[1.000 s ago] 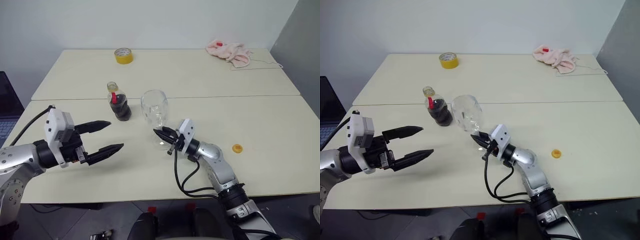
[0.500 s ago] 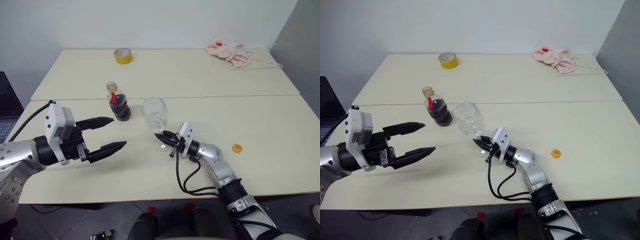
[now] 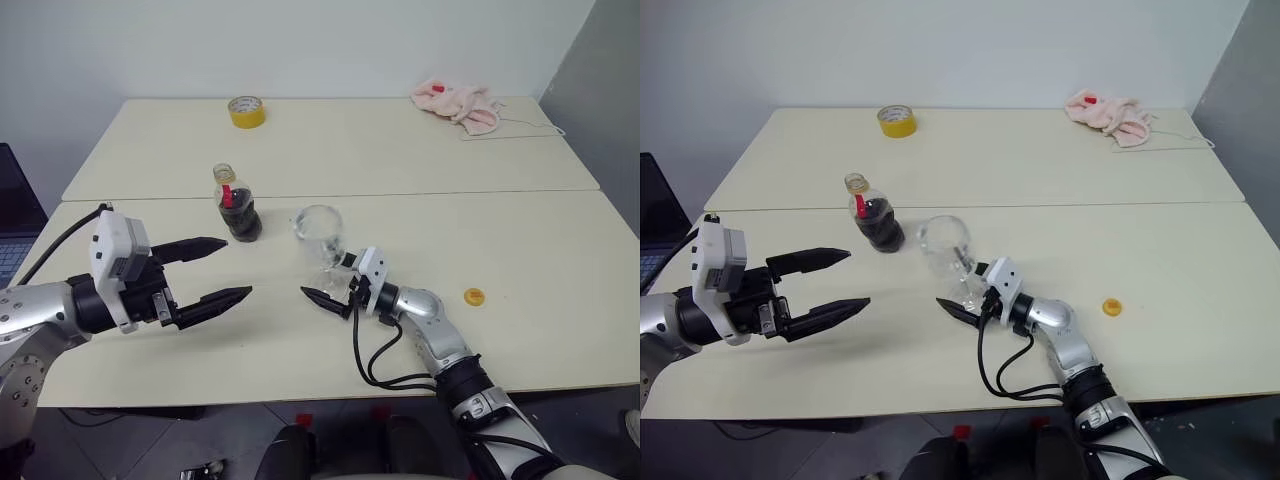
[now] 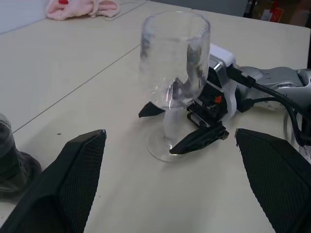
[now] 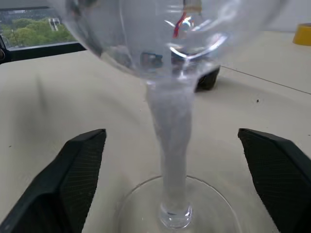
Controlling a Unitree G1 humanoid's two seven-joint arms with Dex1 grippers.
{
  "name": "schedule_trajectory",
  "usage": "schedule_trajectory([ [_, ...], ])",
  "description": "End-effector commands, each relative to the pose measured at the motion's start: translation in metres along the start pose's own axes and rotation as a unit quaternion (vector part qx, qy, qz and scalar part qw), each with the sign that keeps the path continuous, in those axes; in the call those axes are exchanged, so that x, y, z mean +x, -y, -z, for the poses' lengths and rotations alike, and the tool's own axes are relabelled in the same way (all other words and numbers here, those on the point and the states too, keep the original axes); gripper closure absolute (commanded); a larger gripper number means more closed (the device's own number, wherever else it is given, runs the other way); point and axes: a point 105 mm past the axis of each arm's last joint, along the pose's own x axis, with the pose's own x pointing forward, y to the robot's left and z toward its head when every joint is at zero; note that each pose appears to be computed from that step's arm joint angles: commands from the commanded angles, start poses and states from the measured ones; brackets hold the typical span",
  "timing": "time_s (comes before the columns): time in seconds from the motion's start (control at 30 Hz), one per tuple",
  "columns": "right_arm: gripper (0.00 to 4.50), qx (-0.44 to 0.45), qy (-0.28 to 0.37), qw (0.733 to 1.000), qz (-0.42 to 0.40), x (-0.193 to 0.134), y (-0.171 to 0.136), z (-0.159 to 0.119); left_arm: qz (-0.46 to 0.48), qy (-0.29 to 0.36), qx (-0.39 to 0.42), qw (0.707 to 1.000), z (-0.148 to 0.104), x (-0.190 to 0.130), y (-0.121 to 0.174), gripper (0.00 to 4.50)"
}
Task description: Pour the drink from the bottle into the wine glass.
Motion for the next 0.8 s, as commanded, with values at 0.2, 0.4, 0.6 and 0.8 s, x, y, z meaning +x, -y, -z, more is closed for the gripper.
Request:
schedule_trajectory([
  [0.2,0.04,-0.024,0.031,0.999,0.003,0.002,0.006,-0.019,-0.008,0.006,0.02,1.0,-0.004,-0.002,-0.004,0.0],
  [0.4,0.04,-0.04,0.025,0.999,-0.004,-0.009,0.007,-0.024,-0.026,-0.001,0.022,0.999,0.002,-0.002,-0.007,0.0],
  [0.6,0.04,-0.042,0.004,0.999,-0.012,-0.033,0.006,-0.029,-0.063,0.001,-0.001,0.998,0.009,0.0,-0.012,0.0],
  [0.8,0.04,-0.054,-0.038,0.998,-0.02,-0.054,0.002,-0.027,-0.081,0.009,0.0,0.997,0.008,0.001,-0.016,0.0],
])
